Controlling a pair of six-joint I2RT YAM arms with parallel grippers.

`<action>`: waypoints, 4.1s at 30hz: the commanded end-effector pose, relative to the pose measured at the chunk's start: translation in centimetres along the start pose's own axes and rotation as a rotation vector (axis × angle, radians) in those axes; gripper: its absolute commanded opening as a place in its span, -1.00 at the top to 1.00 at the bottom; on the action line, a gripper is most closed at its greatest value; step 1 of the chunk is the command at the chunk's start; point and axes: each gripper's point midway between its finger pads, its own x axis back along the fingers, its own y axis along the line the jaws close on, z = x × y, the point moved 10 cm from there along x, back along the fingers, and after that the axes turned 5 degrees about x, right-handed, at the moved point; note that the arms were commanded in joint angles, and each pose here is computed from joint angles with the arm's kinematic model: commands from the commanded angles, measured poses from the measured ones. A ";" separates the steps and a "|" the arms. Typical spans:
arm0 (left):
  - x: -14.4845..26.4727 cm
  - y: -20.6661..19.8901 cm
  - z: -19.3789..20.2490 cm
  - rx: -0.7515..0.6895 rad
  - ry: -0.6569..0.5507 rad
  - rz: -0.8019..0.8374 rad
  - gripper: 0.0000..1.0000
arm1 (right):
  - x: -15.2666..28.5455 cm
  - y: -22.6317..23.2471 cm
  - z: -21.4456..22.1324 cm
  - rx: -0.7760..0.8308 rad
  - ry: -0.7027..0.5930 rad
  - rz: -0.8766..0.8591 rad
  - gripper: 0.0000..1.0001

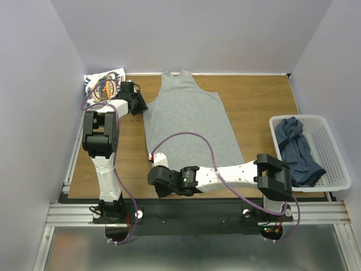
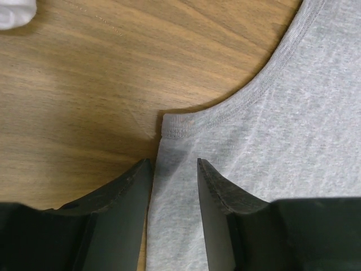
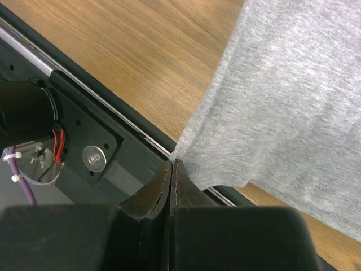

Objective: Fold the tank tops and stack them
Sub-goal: Fold the tank top

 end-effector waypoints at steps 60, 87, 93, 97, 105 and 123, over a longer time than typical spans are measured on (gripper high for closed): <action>-0.2 -11.7 -1.6 0.007 -0.214 0.002 1.00 | 4.4 -6.3 0.8 -0.196 -0.090 -0.070 0.99; -2.8 -14.0 1.7 -0.048 -0.146 0.035 1.00 | 3.9 -9.4 4.2 -0.241 -0.060 0.036 0.92; -2.5 -14.0 1.7 -0.054 -0.150 0.035 0.61 | 3.6 -9.7 4.5 -0.247 -0.055 0.051 0.71; -1.5 -14.5 1.2 -0.061 -0.170 0.077 0.04 | 4.3 -9.9 4.2 -0.263 -0.089 0.063 0.26; 3.0 -15.6 -1.7 -0.053 -0.285 0.150 -0.05 | 5.4 -9.7 2.5 -0.233 -0.124 0.145 0.00; -0.3 -7.1 -2.1 -0.015 -0.164 -0.007 0.12 | -0.5 -3.1 -0.6 -0.032 -0.036 0.168 0.03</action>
